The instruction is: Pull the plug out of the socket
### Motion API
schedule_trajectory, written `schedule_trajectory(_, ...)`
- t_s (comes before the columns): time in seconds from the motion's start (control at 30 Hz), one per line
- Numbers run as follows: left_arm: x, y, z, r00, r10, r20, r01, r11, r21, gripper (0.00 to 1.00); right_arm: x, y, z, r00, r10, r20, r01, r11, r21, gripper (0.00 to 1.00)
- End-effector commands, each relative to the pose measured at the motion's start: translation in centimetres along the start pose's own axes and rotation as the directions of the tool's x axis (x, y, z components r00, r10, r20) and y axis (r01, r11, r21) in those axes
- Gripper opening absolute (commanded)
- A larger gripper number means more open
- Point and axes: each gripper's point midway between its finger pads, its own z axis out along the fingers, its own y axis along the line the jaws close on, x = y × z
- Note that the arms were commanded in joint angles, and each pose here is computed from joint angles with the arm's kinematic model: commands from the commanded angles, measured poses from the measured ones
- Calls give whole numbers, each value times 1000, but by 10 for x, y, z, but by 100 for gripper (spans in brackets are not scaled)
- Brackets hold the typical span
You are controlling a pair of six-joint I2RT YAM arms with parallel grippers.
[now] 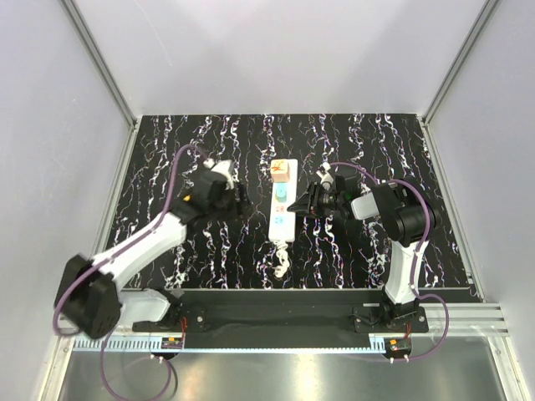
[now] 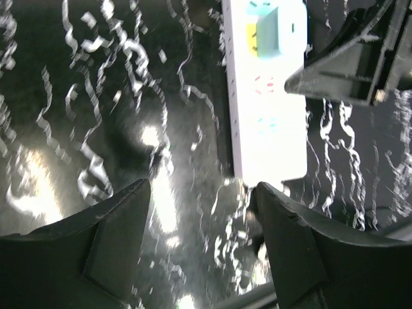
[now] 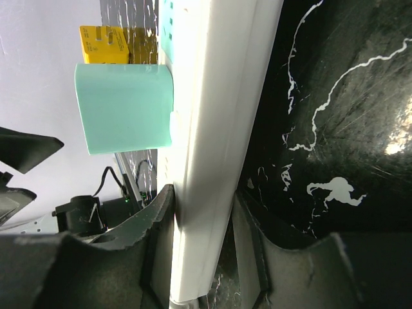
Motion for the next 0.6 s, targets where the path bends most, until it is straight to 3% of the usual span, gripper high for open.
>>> schedule_trajectory(0.0,-49,-33,21,991,61,119,-61,998,-5,70,15,-23,6,1000,-1,-25,3,998,68,0)
schedule_trajectory(0.3,-62,-86,94,989,120,84,-116,992,-44,71,14,-23,5,1000,-15,-22,16,996,82,0)
schedule_trajectory(0.57,-52,-90,127,995,95,40,-89,988,-125,78,13,-20,4,1000,-19,-19,20,997,73,0)
